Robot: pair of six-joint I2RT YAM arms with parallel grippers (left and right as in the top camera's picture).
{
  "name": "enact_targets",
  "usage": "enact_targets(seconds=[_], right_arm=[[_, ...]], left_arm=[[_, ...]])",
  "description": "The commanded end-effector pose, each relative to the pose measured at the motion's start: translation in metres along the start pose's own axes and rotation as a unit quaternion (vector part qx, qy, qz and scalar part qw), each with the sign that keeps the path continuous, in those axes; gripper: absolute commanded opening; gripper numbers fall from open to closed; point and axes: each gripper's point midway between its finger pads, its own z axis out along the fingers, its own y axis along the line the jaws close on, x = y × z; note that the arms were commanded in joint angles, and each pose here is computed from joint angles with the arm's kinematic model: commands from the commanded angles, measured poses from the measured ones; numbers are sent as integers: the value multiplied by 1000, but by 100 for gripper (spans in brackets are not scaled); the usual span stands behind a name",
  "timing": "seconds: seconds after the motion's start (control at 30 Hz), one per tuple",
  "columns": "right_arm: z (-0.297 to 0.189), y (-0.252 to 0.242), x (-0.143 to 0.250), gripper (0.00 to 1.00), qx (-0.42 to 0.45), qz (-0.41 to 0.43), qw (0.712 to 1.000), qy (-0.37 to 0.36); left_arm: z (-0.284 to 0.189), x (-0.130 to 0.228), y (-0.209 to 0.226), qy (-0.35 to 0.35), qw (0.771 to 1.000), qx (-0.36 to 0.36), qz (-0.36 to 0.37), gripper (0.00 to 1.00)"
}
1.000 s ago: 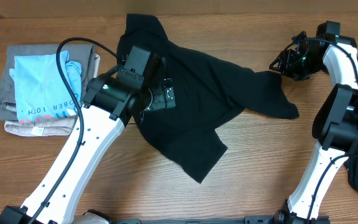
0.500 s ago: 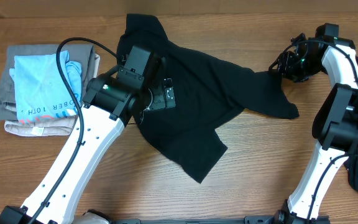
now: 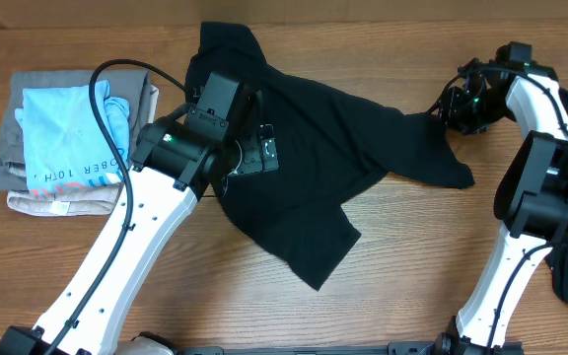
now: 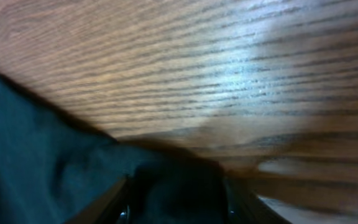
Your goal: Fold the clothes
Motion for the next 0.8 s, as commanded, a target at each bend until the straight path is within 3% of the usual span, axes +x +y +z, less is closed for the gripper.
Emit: enact_targets(seconds=[0.0,0.03,0.07,0.4,0.77], right_arm=[[8,-1,3,25,-4,4,1000,7],[7,1,1,6,-7,3,1000,4],[5,1,0,4,-11,4,1000,1],[-48,18,-58,4,-54,6,995,-87],[-59,-1,-108,4,50,-41,981,-184]], left_arm=[[4,1,3,-1,1000,-12,4,100],[4,1,3,-1,1000,-12,4,100],[4,1,3,-1,1000,-12,4,100],[4,1,3,-1,1000,-12,4,100],[4,1,3,-1,1000,-12,4,100]])
